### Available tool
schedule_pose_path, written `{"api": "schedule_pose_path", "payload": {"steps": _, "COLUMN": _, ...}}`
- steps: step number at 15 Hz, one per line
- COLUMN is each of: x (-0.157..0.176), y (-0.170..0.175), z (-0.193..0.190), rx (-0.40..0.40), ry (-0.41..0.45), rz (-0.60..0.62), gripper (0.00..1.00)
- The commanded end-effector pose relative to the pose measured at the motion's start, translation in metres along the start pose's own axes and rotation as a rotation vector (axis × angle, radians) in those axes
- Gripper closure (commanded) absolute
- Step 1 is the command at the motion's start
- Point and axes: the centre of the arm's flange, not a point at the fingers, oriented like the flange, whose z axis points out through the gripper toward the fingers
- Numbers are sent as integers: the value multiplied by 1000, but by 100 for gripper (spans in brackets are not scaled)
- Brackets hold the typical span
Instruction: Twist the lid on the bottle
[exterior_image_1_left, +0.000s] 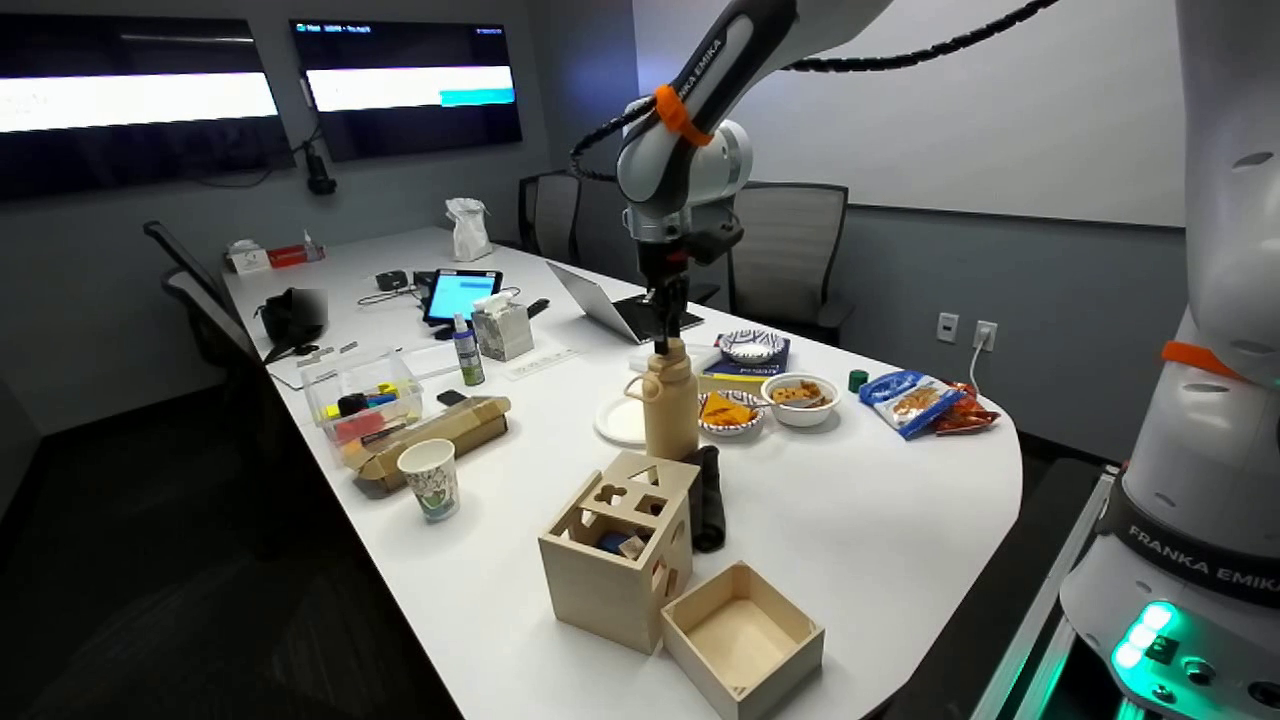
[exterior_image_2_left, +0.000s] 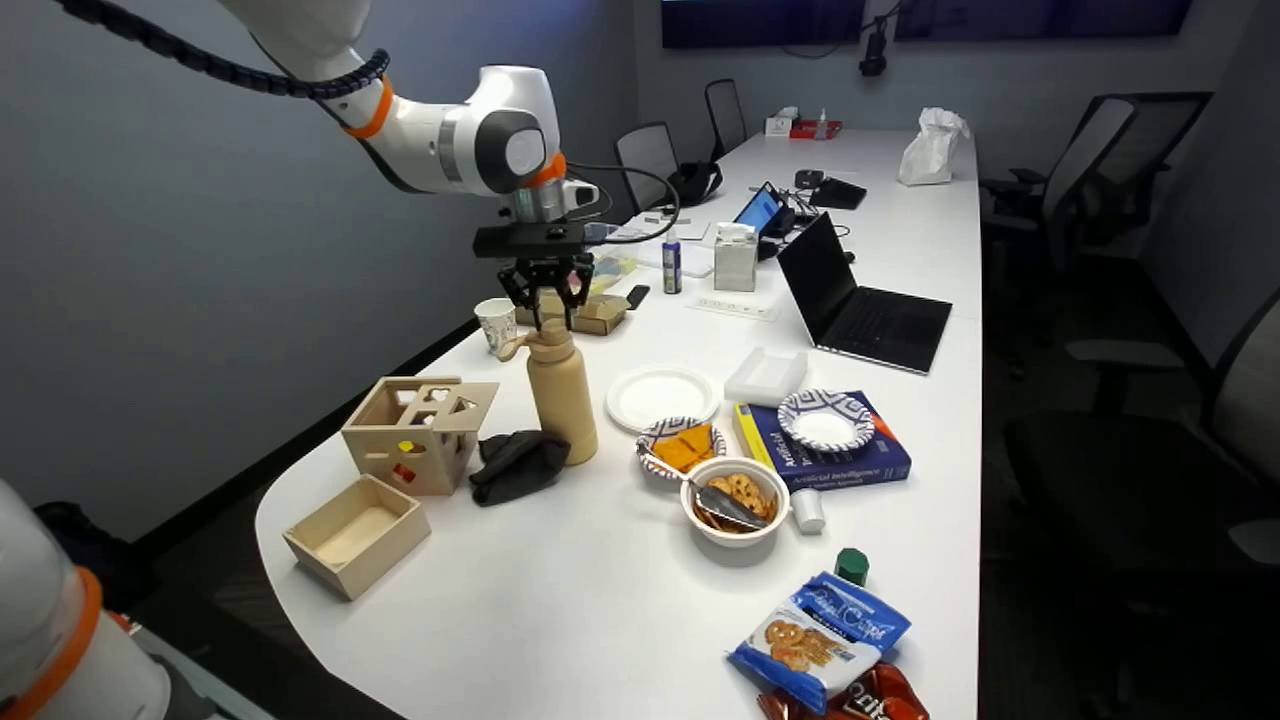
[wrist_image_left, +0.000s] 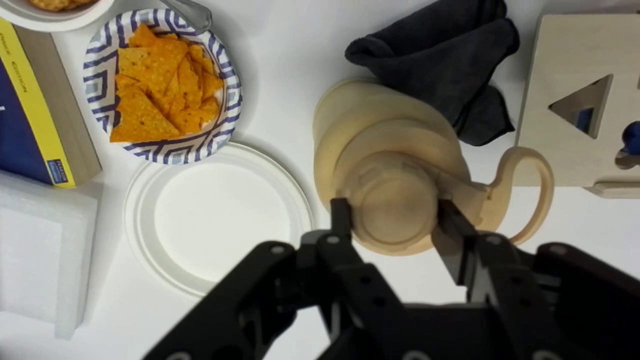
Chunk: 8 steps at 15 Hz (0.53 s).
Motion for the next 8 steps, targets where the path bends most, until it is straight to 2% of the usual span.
{"api": "schedule_pose_path", "payload": {"steps": 1, "x": -3, "y": 1, "z": 7, "rx": 5, "ry": -15, "rz": -112, "gripper": 80}}
{"api": "schedule_pose_path", "payload": {"steps": 8, "x": -1, "y": -4, "z": 11, "rx": -11, "ry": -30, "rz": -347, "gripper": 80}}
